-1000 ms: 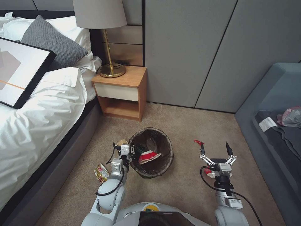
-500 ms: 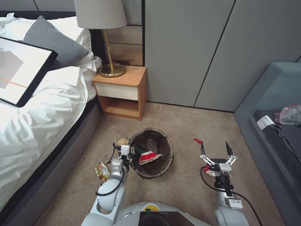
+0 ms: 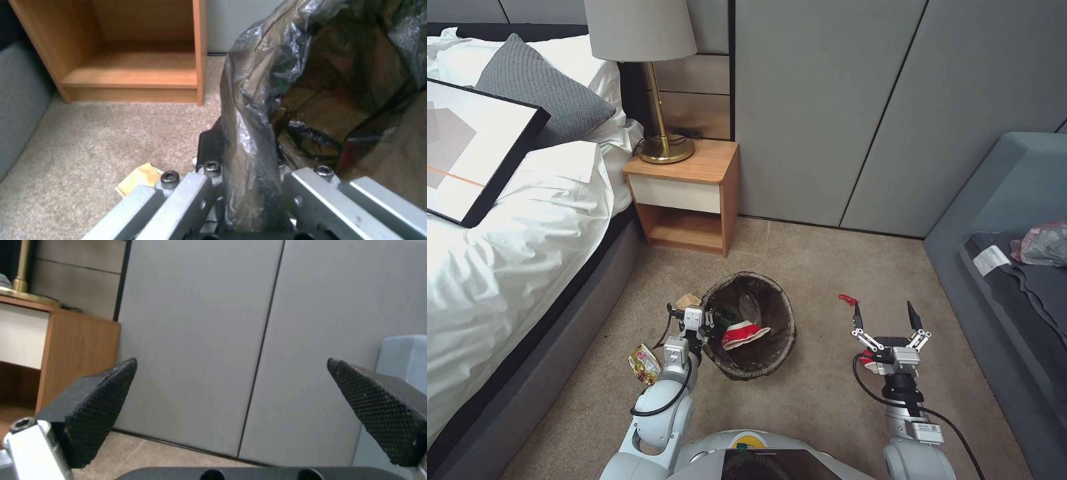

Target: Pick up the trash bin, then pick up the garbage from the floor and place it into the trash bin.

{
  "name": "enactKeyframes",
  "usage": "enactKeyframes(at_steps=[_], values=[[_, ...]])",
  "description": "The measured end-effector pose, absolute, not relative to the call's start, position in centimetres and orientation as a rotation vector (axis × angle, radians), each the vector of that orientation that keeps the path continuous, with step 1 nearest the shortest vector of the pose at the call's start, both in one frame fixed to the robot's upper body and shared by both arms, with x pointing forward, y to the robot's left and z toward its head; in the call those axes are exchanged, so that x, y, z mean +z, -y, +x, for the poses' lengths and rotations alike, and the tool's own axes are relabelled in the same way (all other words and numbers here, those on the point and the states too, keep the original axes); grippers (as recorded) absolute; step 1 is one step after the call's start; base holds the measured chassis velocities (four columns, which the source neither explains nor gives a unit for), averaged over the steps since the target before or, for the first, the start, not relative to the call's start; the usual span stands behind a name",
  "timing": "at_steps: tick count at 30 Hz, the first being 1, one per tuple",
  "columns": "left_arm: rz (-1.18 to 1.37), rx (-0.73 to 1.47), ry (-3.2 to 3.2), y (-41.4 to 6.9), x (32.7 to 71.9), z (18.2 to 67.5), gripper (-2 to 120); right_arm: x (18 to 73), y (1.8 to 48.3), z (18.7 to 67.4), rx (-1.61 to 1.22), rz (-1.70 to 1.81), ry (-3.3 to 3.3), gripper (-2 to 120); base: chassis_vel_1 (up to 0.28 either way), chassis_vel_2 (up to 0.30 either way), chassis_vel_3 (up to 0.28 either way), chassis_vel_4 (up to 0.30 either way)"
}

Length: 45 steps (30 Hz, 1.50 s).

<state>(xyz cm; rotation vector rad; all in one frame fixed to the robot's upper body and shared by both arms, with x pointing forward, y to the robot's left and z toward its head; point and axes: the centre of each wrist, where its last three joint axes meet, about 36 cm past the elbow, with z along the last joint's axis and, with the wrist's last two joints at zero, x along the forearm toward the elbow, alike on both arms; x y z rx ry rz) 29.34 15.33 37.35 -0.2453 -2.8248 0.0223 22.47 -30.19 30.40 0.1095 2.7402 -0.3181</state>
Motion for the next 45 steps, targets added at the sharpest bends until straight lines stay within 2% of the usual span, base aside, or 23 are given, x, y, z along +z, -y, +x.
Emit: enactKeyframes(at_steps=[16, 37, 45], values=[[-0.245, 0.022, 2.825, -15.3, 37.3, 29.3, 0, 30.6, 30.3, 22.7, -0.315, 0.129, -2.767, 100, 0.000, 0.000, 0.000, 0.000], [-0.245, 0.022, 2.825, -15.3, 37.3, 29.3, 0, 36.8, 31.8, 26.9, -0.268, 0.467, -3.089, 100, 0.000, 0.000, 0.000, 0.000], [-0.245, 0.022, 2.825, -15.3, 37.3, 29.3, 0, 37.4, 31.9, 27.2, -0.268, 0.498, -3.119, 100, 0.000, 0.000, 0.000, 0.000]])
